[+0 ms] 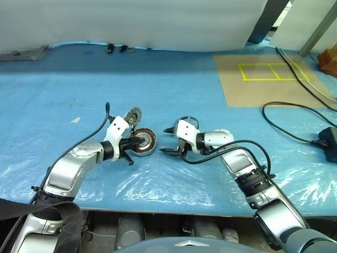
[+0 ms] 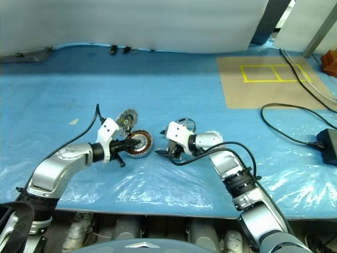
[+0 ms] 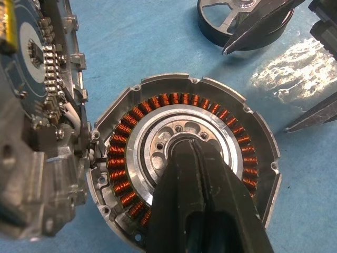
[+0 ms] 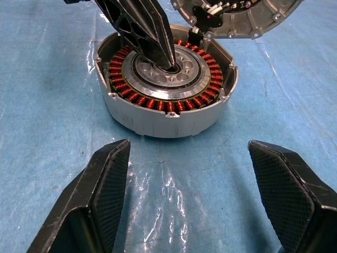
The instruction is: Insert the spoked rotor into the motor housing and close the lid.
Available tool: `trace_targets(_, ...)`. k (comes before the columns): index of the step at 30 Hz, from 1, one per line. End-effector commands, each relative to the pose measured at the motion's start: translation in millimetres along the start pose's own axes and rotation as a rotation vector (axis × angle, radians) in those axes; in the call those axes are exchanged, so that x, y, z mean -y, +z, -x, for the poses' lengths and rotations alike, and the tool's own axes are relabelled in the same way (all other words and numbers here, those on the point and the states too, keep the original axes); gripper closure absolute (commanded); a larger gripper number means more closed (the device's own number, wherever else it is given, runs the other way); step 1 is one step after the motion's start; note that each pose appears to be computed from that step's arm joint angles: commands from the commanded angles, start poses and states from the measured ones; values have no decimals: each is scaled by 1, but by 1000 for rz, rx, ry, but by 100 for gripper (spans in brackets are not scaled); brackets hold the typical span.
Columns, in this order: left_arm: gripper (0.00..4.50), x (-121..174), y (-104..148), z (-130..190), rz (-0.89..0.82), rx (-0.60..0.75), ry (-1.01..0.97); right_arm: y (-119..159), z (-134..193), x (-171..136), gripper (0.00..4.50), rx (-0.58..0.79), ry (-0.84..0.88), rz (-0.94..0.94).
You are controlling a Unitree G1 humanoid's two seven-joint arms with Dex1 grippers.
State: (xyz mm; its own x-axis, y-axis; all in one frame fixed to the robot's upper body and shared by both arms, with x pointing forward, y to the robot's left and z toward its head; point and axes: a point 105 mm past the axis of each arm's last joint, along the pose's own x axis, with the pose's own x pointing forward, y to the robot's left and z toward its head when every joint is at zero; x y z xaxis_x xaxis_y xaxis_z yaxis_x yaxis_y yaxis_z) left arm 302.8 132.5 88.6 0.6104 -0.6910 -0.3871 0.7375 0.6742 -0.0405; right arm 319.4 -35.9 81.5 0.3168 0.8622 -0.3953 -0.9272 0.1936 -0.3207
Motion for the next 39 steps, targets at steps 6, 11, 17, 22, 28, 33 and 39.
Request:
trace_targets(6,449,4,4,-5,-4,24,-12,11,-2,0,74,29,7,42)
trace_targets(11,449,6,-11,-9,10,-12,-14,10,-2,0,74,27,4,40)
trace_targets(17,449,2,-34,-5,31,-54,22,10,-2,0,74,26,3,39)
trace_targets(22,449,-7,-41,0,19,-57,82,10,-3,0,74,28,6,39)
trace_targets(28,449,-14,-35,1,0,-16,126,10,-3,-1,74,29,9,41)
trace_targets(33,449,-17,-37,1,-8,-18,131,10,-3,0,74,26,6,42)
trace_targets(39,449,-20,-19,0,4,67,141,10,-3,1,74,26,1,43)
